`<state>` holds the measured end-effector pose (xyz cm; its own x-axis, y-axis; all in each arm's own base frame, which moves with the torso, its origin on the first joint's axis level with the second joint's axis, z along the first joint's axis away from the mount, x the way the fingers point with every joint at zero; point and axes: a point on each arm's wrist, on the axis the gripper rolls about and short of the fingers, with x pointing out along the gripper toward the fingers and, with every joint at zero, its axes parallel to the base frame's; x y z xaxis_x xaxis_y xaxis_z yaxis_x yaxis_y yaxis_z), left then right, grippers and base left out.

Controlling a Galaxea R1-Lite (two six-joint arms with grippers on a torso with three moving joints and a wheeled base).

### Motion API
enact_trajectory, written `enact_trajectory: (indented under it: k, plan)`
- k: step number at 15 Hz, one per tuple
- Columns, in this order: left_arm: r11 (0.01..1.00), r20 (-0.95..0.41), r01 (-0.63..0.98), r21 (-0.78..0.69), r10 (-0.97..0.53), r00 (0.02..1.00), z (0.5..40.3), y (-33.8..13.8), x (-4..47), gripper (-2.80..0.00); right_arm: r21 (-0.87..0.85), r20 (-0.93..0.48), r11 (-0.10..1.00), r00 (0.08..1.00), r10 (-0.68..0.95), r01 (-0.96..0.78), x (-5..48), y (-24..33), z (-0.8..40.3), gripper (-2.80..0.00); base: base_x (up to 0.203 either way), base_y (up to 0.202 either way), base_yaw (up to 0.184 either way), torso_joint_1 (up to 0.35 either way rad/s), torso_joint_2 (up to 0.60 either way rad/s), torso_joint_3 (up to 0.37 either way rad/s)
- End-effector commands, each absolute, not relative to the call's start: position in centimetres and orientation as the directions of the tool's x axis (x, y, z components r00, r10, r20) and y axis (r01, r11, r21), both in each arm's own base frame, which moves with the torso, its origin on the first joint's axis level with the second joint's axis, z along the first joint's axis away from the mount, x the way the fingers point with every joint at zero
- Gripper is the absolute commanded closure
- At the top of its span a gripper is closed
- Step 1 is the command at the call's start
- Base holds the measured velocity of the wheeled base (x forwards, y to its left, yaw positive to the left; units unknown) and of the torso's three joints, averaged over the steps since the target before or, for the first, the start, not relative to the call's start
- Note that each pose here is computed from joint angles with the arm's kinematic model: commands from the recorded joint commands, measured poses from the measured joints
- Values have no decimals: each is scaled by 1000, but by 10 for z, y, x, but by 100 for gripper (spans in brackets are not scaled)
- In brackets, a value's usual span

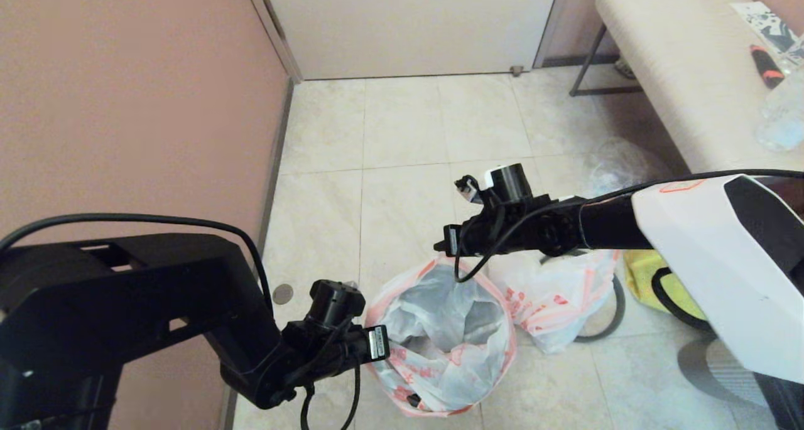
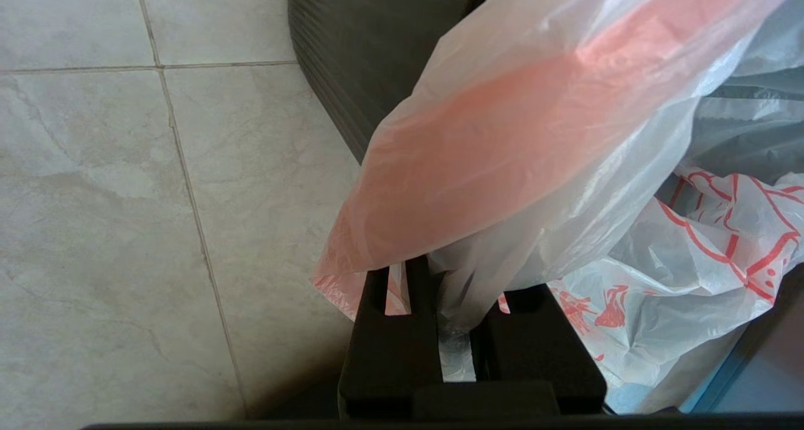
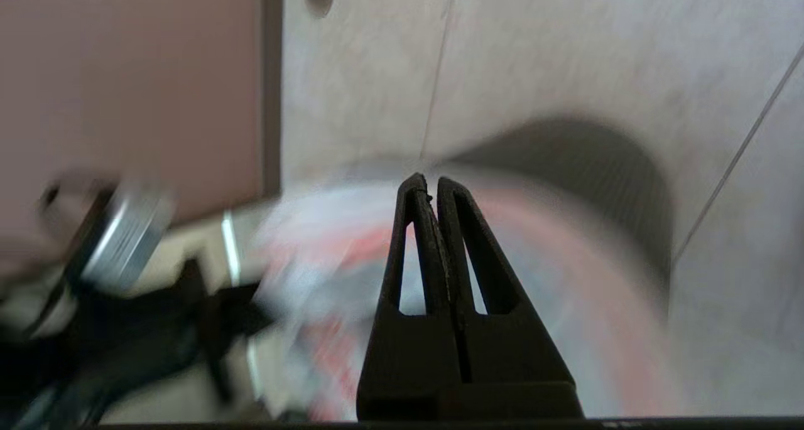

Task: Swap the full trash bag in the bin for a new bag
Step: Put the new garbage bag on the trash can

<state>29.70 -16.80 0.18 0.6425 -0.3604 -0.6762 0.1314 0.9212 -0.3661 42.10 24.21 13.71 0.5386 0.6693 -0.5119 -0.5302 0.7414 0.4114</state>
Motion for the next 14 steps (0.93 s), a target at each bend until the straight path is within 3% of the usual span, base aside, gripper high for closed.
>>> enact_trajectory:
  k: [1,7,14]
  plan:
    - [920,-675,130,-369,-361,644,1,-168,297,0,410,-512,728,522,682,-549,394,238,159,0,0,0,0,0,0,0]
    - [919,-672,133,-372,-365,645,3,-168,297,0,316,-629,722,434,645,-615,394,245,104,0,0,0,0,0,0,0]
    - [916,-665,138,-378,-372,648,5,-168,295,0,288,-542,714,506,670,-638,442,267,87,0,0,0,0,0,0,0]
